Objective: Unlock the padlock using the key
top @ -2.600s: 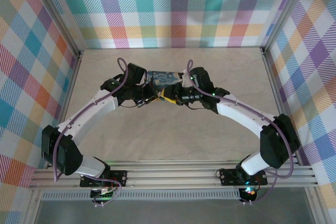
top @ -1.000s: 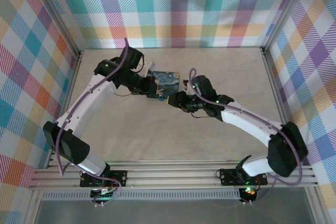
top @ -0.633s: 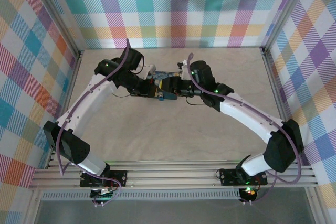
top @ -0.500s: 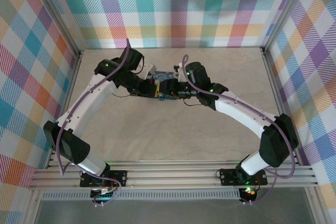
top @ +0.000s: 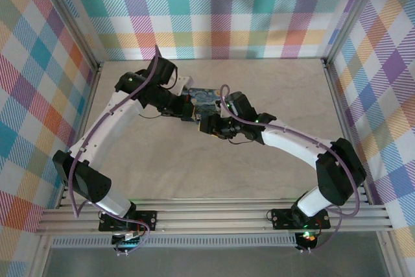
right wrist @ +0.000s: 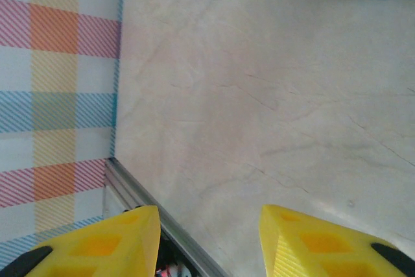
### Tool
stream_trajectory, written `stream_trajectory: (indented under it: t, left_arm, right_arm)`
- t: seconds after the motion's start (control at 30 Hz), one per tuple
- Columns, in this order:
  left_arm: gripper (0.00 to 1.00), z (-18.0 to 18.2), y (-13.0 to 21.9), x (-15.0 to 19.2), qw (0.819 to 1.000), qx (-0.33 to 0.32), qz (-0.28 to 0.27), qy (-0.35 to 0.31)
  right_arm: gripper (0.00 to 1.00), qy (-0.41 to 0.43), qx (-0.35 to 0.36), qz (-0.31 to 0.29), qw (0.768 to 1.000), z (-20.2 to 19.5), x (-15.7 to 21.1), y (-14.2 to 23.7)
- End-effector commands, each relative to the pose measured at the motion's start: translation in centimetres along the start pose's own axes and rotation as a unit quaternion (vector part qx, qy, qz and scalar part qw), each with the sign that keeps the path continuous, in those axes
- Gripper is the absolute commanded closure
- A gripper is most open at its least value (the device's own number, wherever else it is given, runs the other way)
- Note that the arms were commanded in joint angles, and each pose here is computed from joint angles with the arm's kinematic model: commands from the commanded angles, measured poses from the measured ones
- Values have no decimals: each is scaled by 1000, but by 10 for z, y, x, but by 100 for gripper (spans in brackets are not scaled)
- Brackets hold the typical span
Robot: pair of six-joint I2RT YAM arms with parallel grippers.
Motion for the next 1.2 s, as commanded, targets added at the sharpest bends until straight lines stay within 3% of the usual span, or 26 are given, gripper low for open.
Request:
stream_trajectory:
  t: [0.0, 0.13, 0.27, 0.47, 0.7, 0.8, 0.87, 1.07, 1.17]
  left_arm:
    - [100, -9, 13, -5, 1000, 15, -17, -5]
    - [100, -10, 15, -7, 1000, 18, -10, 12]
    - [100, -13, 19, -7, 999, 27, -2, 30]
    - [100, -15, 24, -5, 998, 38, 4, 47]
    - [100, -14, 21, 1, 997, 47, 18, 54]
    - [100, -12, 20, 1, 997, 48, 18, 58]
    - [100, -10, 22, 0, 997, 46, 9, 61]
    - [100, 0, 25, -1, 996, 45, -6, 77]
    - [100, 0, 26, -2, 995, 54, -13, 79]
  right_arm:
    - [53, 48, -15, -40, 998, 16, -2, 23]
    - [53, 124, -27, -78, 989, 24, -5, 38]
    - [52, 210, -43, -78, 974, 40, -5, 37]
    - [50, 360, -92, -111, 922, 73, 1, 32]
    - [51, 422, -136, -135, 886, 94, 7, 34]
    - [63, 432, -136, -129, 882, 94, 10, 30]
    - [76, 432, -133, -124, 884, 91, 12, 29]
    - [98, 417, -123, -127, 891, 87, 14, 35]
    - [100, 412, -123, -121, 895, 90, 15, 40]
Point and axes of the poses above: each hand's point on the last joint's axis, 136 mm out from that joint toward the fingers, its own y axis back along the fingers, its own z axis along the line the jaws close on, x = y × z, the point moved 5 cm from there along y, back along the fingers, and after that the axes turned 4 degrees about -y, right-handed, at the moved point
